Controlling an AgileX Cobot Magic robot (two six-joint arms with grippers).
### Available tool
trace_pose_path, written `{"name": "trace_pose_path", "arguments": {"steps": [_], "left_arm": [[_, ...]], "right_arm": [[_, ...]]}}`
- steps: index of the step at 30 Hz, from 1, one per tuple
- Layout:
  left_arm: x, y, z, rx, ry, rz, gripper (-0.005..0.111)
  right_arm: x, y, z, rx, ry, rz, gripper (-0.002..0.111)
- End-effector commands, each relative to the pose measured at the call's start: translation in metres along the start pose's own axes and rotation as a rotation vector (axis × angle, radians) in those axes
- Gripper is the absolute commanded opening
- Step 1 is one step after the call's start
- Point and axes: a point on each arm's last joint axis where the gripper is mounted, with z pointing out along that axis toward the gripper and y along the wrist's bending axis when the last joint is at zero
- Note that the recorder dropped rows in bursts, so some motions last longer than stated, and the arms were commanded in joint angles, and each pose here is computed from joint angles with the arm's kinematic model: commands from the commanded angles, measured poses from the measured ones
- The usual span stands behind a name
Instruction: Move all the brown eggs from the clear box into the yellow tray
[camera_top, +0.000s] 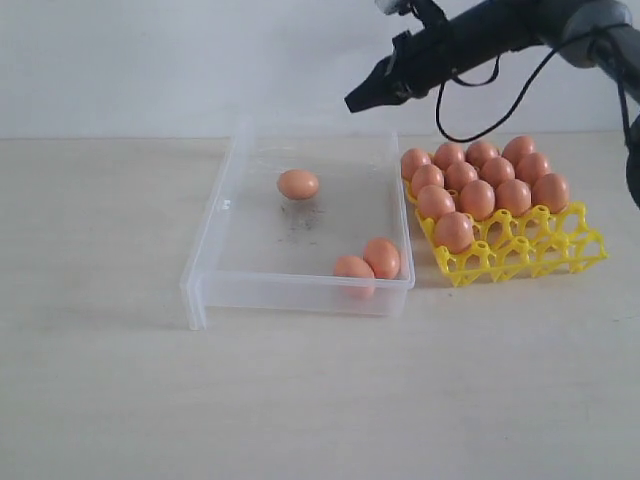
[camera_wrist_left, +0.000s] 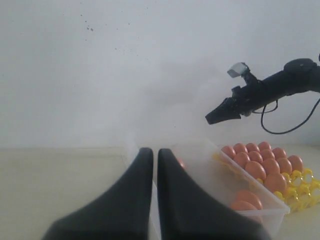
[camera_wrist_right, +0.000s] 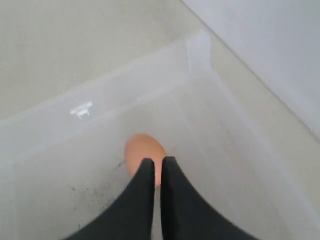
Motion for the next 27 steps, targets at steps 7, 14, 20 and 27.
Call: {"name": "trace_pose_path", "arguments": {"steps": [7,14,20,27], "left_arm": [[0.000,0.001,0.000,-0.006,-0.006,0.002,0.004],[0.000,0.001,0.000,-0.006,-0.006,0.002,0.004],[0.000,0.001,0.000,-0.006,-0.006,0.002,0.004],[0.000,0.001,0.000,-0.006,-0.006,0.002,0.004]], "right_arm": [[-0.055,0.033,-0.069,0.237,0.150,-0.224,0.000],[-0.037,-0.021,-0.119,0.891,0.283,0.059,0.000],[-0.059,-0.039,-0.162,0.906,-0.277,0.313,0.000],[-0.108,-0.020,-0.152,0.868,-0.718,0.157,0.000]]}}
